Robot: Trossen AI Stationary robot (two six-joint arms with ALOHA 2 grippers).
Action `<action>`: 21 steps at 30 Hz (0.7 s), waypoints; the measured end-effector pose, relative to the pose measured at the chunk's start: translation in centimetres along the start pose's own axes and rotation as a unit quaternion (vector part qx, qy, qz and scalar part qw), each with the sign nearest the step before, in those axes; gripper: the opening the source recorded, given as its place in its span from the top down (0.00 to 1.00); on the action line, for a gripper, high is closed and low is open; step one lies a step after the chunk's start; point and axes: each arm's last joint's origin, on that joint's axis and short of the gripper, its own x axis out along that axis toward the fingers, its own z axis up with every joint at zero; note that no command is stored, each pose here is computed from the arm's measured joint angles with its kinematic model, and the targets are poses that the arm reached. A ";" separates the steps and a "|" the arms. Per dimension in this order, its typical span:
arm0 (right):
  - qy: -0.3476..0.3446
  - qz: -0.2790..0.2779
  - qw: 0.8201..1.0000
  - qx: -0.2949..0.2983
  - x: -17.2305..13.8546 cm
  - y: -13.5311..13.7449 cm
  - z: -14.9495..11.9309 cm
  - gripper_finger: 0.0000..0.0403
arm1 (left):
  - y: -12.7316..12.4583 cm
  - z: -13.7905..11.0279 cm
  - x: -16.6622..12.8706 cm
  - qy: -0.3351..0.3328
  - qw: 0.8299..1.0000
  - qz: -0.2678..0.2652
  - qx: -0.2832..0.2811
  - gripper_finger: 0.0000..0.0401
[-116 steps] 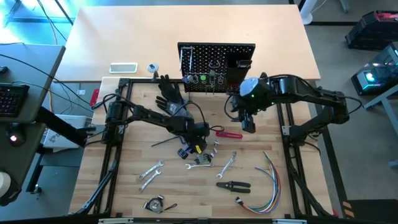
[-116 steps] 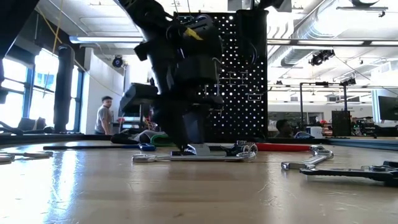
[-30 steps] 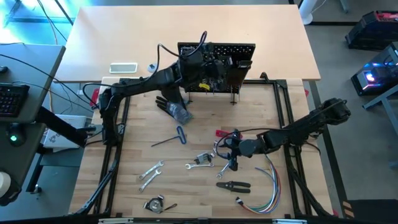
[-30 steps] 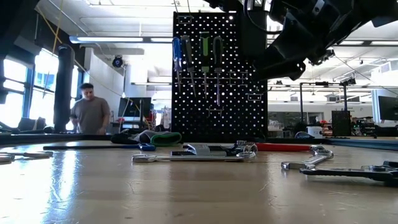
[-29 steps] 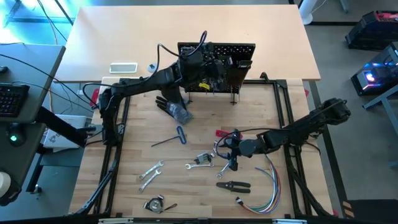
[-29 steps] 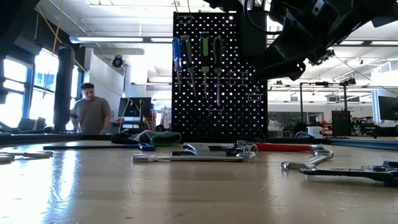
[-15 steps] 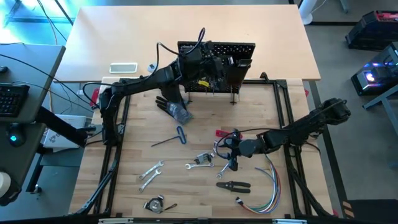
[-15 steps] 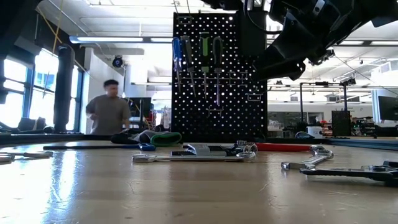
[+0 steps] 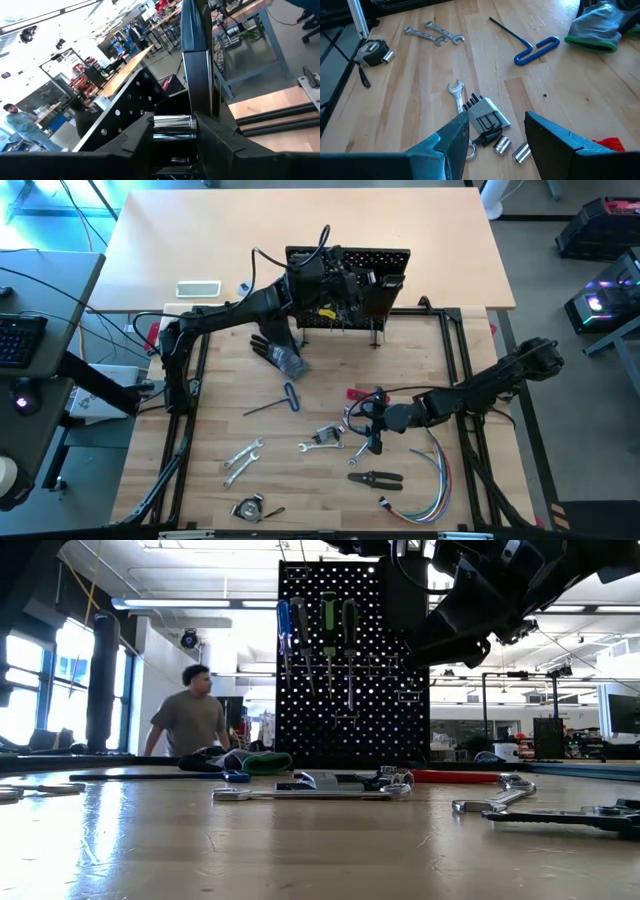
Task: Hang tools onto peg board
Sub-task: Put the silver socket into the black bin on the pegboard, then put the hex allen key set into the black bin on the pegboard
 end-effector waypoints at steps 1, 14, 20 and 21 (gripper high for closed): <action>-0.001 0.000 1.000 0.000 0.0 0.0 0.0 0.54 | 0.0 0.0 0.0 0.001 1.000 0.001 0.000 0.65; -0.006 0.002 1.000 0.005 0.0 0.1 0.1 0.54 | 0.0 -0.1 0.0 0.007 1.000 -0.002 -0.003 0.56; -0.006 0.002 1.000 -0.002 0.0 0.0 0.1 0.54 | -0.4 0.7 -0.7 0.017 1.000 0.002 0.011 0.56; -0.006 0.002 1.000 -0.004 0.0 0.0 0.1 0.54 | -0.6 1.1 -1.0 0.018 1.000 0.004 0.019 0.56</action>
